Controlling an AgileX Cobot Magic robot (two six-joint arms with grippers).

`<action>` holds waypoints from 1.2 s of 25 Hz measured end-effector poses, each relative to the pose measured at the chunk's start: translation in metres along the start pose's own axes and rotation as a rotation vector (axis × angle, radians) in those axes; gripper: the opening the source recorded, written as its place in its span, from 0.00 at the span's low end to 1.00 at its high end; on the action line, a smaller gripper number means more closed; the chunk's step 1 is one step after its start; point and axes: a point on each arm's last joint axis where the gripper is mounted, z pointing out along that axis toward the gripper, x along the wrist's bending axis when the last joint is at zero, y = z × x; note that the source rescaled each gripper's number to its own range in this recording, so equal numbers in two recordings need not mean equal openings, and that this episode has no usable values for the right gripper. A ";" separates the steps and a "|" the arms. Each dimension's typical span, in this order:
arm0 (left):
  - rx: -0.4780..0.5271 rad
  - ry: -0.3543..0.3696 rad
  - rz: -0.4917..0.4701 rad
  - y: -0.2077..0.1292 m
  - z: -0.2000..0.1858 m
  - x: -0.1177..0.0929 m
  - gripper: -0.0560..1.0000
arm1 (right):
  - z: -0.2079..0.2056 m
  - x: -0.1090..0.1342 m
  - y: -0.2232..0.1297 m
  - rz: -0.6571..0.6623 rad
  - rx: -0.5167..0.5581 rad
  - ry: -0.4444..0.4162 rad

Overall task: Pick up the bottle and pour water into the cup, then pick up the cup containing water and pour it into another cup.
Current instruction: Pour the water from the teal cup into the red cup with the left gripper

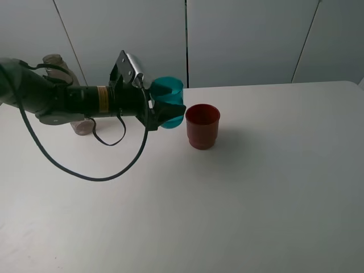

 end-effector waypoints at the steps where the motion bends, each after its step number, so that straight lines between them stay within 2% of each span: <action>1: 0.000 0.029 -0.013 0.000 0.000 0.003 0.14 | 0.000 0.000 0.000 0.000 0.000 0.000; 4: 0.044 0.109 -0.002 0.000 0.001 0.013 0.14 | 0.000 0.000 0.000 0.000 0.000 0.000; 8: 0.087 0.182 0.036 0.010 0.005 0.028 0.14 | 0.000 0.000 0.000 0.000 0.000 0.000; 14: 0.173 0.251 0.213 0.030 0.015 0.043 0.14 | 0.000 0.000 0.000 0.000 0.000 0.000; 18: 0.244 0.251 0.354 0.033 0.020 0.042 0.14 | 0.000 0.000 0.000 0.000 0.000 0.000; 23: 0.310 0.205 0.516 0.031 0.028 0.030 0.14 | 0.000 0.000 0.000 0.000 0.000 0.000; 30: 0.319 0.189 0.589 0.037 0.036 0.023 0.14 | 0.000 0.000 0.000 0.000 0.000 0.000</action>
